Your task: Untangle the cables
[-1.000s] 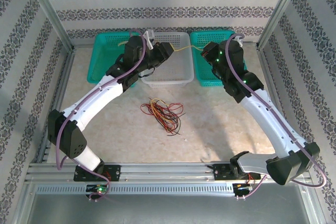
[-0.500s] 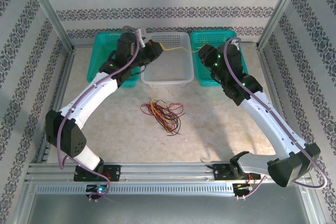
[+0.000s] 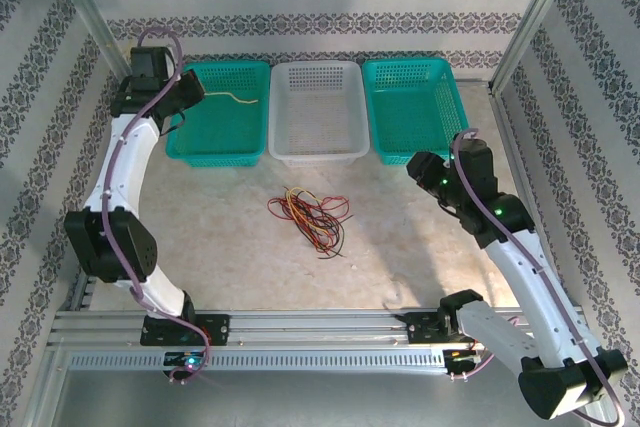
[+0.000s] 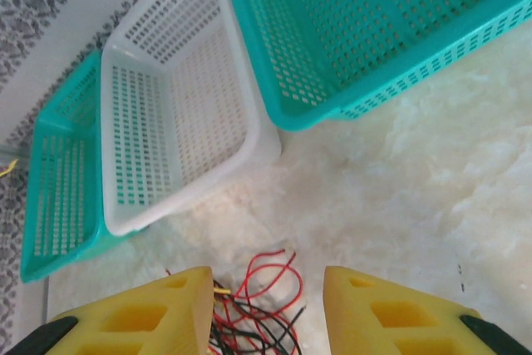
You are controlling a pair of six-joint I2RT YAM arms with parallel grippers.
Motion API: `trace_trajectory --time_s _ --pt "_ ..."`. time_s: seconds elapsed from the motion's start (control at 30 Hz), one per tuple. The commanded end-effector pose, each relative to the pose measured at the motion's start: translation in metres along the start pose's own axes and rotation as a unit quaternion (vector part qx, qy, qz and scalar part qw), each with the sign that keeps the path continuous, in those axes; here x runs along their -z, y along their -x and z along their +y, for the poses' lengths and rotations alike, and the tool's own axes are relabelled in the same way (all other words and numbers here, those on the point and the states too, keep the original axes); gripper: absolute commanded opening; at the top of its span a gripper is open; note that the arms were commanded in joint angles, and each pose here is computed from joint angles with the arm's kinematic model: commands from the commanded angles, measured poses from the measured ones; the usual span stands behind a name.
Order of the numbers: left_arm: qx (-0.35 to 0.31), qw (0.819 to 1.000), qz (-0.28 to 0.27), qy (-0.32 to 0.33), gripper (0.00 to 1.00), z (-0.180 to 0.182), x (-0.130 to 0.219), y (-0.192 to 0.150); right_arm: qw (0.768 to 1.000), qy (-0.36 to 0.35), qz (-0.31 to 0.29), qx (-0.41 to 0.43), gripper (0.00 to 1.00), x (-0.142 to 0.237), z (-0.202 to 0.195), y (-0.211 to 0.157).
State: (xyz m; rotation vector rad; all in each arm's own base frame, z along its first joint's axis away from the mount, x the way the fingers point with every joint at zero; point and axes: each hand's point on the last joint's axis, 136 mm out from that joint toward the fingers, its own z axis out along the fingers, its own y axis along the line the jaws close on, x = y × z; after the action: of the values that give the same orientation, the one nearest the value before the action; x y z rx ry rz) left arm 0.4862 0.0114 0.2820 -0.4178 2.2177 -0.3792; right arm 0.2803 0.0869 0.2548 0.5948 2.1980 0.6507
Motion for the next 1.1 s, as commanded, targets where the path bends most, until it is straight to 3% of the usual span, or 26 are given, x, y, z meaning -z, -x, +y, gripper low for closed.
trace_trajectory --time_s 0.0,0.13,0.4,0.5,0.6,0.8,1.0,1.07 --pt "-0.048 0.994 0.101 -0.003 0.00 0.017 -0.035 -0.034 0.999 -0.002 0.040 0.017 0.40 -0.004 -0.005 -0.017" --pt "-0.060 0.981 0.185 -0.004 0.00 0.024 -0.067 -0.054 0.999 0.003 0.048 0.021 0.40 -0.005 0.002 -0.016" --pt "-0.100 0.969 0.225 -0.003 0.01 0.018 -0.099 -0.070 0.998 -0.007 0.059 0.029 0.39 -0.012 0.004 -0.015" --pt "-0.111 0.966 0.232 0.019 0.34 0.022 -0.111 -0.073 0.998 -0.006 0.060 0.029 0.39 -0.015 0.007 -0.014" --pt "-0.128 0.965 0.224 0.047 0.51 0.028 -0.118 -0.067 0.997 -0.004 0.065 0.036 0.39 -0.017 0.011 -0.013" --pt "-0.150 0.962 0.219 0.070 0.61 0.035 -0.120 -0.058 0.997 -0.002 0.070 0.045 0.39 -0.017 0.017 -0.013" --pt "-0.150 0.961 0.214 0.092 0.63 0.040 -0.106 -0.057 0.996 0.002 0.067 0.057 0.40 -0.008 0.021 -0.017" --pt "-0.141 0.966 0.195 0.090 0.71 0.036 -0.096 -0.051 0.996 0.004 0.064 0.062 0.40 -0.003 0.022 -0.018"
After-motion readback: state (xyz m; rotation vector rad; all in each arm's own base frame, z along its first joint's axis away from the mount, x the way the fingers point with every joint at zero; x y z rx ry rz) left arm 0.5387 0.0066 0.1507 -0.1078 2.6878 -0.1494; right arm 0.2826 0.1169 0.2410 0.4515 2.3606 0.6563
